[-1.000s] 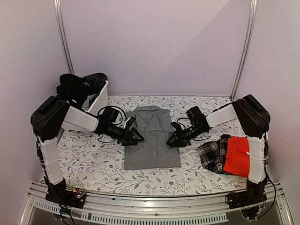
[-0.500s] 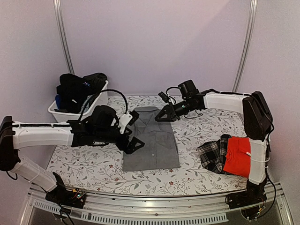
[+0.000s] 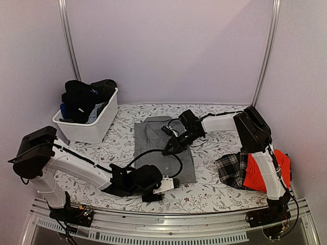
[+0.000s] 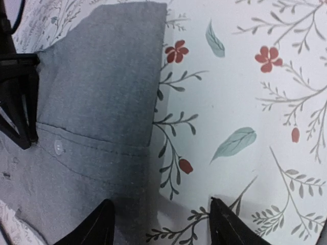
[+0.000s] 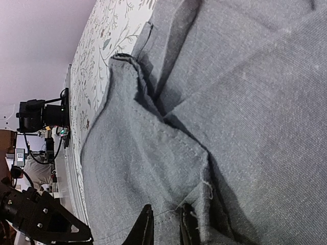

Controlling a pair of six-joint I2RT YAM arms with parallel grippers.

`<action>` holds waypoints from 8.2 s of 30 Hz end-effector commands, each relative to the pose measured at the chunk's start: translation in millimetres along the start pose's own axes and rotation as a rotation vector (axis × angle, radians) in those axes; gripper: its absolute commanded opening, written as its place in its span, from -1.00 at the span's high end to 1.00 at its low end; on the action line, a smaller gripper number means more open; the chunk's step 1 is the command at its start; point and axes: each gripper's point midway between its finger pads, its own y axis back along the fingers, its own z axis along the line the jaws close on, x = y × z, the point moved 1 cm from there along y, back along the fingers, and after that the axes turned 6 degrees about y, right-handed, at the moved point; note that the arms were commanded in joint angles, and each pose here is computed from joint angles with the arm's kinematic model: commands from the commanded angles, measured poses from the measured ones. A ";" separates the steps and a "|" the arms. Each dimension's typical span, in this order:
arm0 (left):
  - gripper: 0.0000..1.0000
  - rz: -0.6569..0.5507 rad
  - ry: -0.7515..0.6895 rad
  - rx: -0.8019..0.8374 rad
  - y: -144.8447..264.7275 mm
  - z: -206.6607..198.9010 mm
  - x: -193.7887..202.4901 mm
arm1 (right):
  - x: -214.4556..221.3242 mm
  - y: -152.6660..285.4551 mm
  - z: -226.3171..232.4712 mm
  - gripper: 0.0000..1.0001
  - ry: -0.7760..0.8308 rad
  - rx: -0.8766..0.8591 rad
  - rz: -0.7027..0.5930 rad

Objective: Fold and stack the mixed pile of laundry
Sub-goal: Pick up the 2/3-rectangle-folded shirt from the center of the board, then fold the 2/3-rectangle-folded shirt at the center of the board, then smooth out the square-folded shirt at the center of the board.

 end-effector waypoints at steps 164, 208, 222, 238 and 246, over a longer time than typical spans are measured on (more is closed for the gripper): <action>1.00 -0.112 1.247 0.398 -78.9 277.2 1.2 | 51.9 133.3 -77.3 1.00 -0.160 0.486 0.091; 1.00 -0.082 1.146 0.397 -100.7 262.5 13.0 | 46.4 110.1 -122.4 1.00 -0.218 0.562 0.071; 1.00 -0.267 1.182 0.340 -30.1 287.8 12.1 | -33.0 155.4 -8.0 1.00 0.001 0.402 -0.126; 0.92 -0.056 1.351 0.159 -108.8 321.5 85.7 | -7.1 114.2 -121.3 0.94 -0.172 0.533 -0.045; -0.28 -0.213 1.206 0.066 -42.7 356.2 44.4 | -62.7 187.0 -68.5 -0.39 -0.131 0.587 -0.247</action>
